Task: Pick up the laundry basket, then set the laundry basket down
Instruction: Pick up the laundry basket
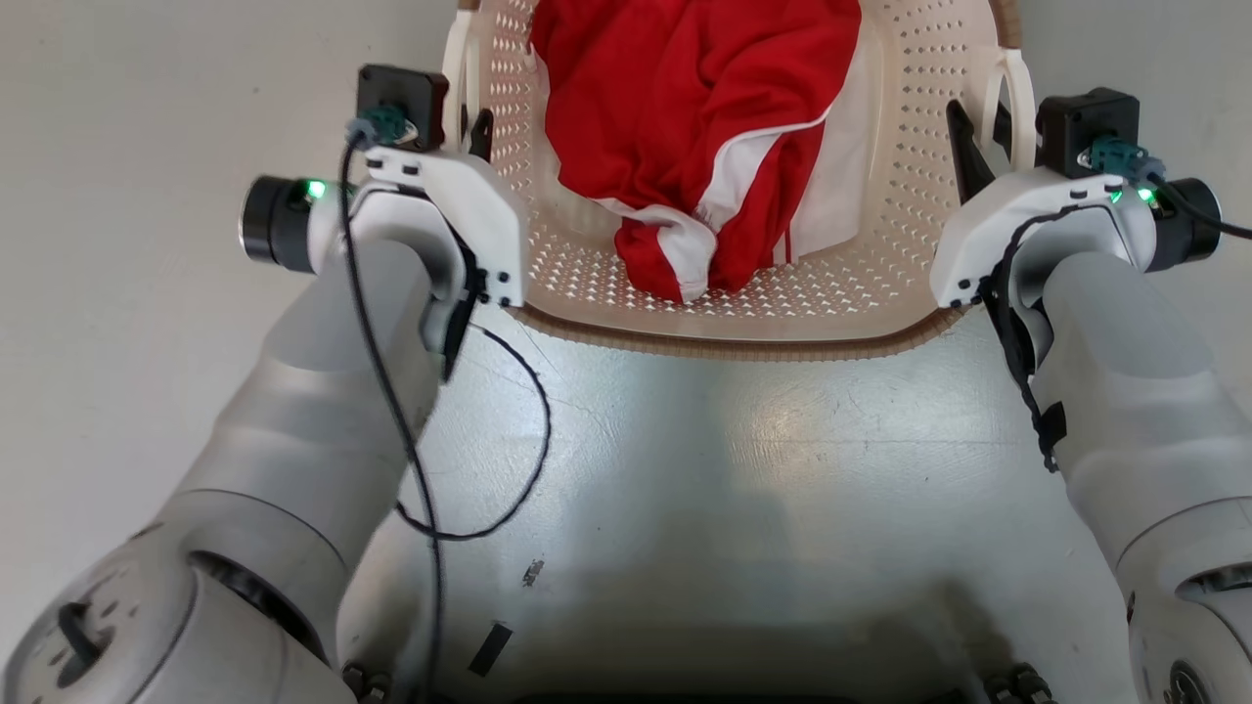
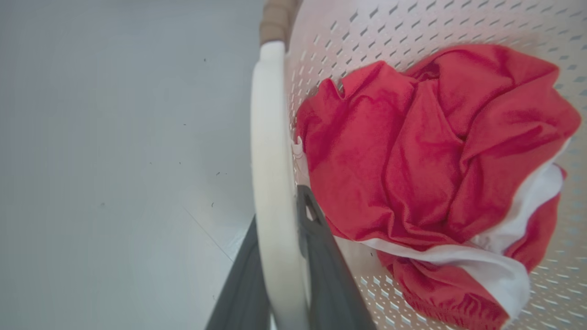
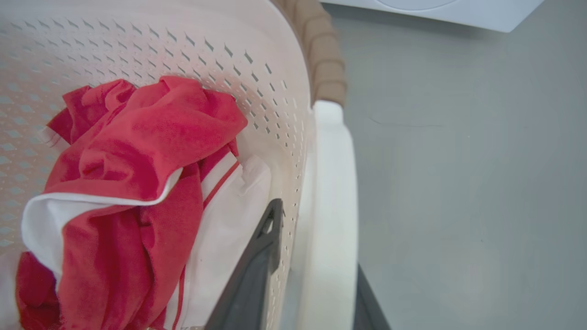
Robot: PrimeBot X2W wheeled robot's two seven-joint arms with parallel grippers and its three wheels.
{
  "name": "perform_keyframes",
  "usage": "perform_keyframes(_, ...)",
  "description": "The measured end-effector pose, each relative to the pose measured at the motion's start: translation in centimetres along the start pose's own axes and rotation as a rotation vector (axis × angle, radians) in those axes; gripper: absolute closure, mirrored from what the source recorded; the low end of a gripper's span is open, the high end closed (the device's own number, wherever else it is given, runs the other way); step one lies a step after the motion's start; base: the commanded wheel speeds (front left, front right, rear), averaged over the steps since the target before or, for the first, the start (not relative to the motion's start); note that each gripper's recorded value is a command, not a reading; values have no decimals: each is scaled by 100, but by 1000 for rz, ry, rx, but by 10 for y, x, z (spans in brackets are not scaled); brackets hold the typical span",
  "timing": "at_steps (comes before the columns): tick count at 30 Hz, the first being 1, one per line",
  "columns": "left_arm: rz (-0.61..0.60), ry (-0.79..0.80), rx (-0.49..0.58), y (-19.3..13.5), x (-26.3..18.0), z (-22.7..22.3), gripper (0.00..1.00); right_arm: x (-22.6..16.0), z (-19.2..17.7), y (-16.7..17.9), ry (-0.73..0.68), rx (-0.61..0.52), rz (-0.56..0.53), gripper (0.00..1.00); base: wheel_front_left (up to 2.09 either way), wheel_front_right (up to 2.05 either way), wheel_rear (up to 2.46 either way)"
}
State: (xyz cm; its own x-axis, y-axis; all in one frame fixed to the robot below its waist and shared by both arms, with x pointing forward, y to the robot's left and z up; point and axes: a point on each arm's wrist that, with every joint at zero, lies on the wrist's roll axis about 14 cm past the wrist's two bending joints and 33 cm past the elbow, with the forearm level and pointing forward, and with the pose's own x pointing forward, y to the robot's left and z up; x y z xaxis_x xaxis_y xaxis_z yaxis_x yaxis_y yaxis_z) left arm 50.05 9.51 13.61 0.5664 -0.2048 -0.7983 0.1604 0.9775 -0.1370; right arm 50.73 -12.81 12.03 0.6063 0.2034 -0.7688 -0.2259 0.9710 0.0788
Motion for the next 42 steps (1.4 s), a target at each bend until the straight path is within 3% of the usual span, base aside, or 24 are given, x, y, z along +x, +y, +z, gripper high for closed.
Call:
perform_keyframes(8,5,-15,-6,-1,-12,9,100,-8,16,2,-26,7,-2,100,0,0,0)
perform_keyframes(17,25,36,-23,-2,-46,1,100,-35,19,13,35,-7,15,100,0,0,0)
perform_keyframes(42,20,120,-24,-27,-173,-32,100,-169,5,60,133,56,85,100,0,0,0)
